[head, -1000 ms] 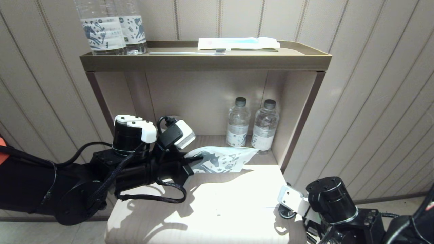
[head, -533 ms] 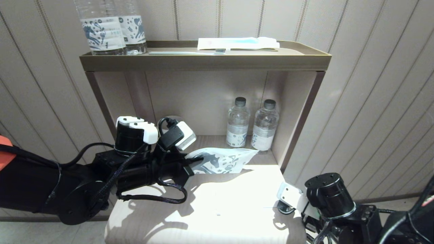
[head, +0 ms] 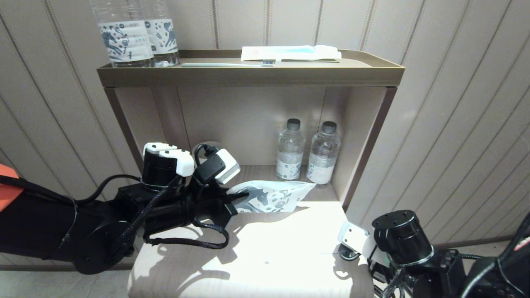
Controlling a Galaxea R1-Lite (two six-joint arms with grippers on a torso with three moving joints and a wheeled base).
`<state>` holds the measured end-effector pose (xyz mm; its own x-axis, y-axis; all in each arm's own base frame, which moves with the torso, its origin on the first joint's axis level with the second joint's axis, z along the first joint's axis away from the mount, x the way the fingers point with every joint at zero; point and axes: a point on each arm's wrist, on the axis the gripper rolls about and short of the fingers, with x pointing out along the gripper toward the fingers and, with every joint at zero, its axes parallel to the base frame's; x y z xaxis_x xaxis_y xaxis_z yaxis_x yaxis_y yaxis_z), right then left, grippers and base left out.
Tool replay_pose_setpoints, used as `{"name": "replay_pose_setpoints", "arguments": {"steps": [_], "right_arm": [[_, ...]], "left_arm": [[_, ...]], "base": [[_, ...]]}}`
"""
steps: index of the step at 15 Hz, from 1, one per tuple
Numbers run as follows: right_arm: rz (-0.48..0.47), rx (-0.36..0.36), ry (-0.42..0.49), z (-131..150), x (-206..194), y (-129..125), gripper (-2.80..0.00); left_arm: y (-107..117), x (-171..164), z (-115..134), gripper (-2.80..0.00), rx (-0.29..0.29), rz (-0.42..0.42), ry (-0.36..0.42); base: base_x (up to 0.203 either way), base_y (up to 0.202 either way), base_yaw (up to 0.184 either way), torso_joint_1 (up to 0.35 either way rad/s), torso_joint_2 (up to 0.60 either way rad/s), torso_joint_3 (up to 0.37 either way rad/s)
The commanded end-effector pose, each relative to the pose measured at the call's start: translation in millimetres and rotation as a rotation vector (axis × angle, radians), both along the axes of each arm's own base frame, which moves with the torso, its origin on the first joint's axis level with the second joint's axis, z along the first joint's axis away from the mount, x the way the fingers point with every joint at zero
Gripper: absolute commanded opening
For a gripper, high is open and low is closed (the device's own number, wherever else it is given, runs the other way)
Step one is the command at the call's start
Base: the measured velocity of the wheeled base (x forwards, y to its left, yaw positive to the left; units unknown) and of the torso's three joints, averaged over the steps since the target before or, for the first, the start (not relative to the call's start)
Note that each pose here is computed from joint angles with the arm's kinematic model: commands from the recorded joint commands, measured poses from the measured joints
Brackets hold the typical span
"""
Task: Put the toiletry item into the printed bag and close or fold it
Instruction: Pick up the comb
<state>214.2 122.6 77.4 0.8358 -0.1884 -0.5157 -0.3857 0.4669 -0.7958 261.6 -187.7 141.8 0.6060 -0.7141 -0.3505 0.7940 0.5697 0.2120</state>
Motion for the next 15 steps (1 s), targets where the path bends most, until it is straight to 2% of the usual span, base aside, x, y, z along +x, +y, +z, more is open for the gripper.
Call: {"name": "replay_pose_setpoints", "arguments": {"steps": [1,15], "right_arm": [[-0.001,0.002,-0.010,2.2,-0.4,-0.5,0.00],[-0.013,0.001,-0.009,2.4,0.2,-3.7,0.00]], "left_arm": [[-0.2,0.1,-0.3,-2.80,0.000,-0.002,-0.002],[-1.2,1.5,-2.6,-2.80,0.004,-0.002,0.002]], "base": [[0.000,0.000,0.000,0.000,0.00,0.000],[0.000,0.000,0.000,0.000,0.00,0.000]]}}
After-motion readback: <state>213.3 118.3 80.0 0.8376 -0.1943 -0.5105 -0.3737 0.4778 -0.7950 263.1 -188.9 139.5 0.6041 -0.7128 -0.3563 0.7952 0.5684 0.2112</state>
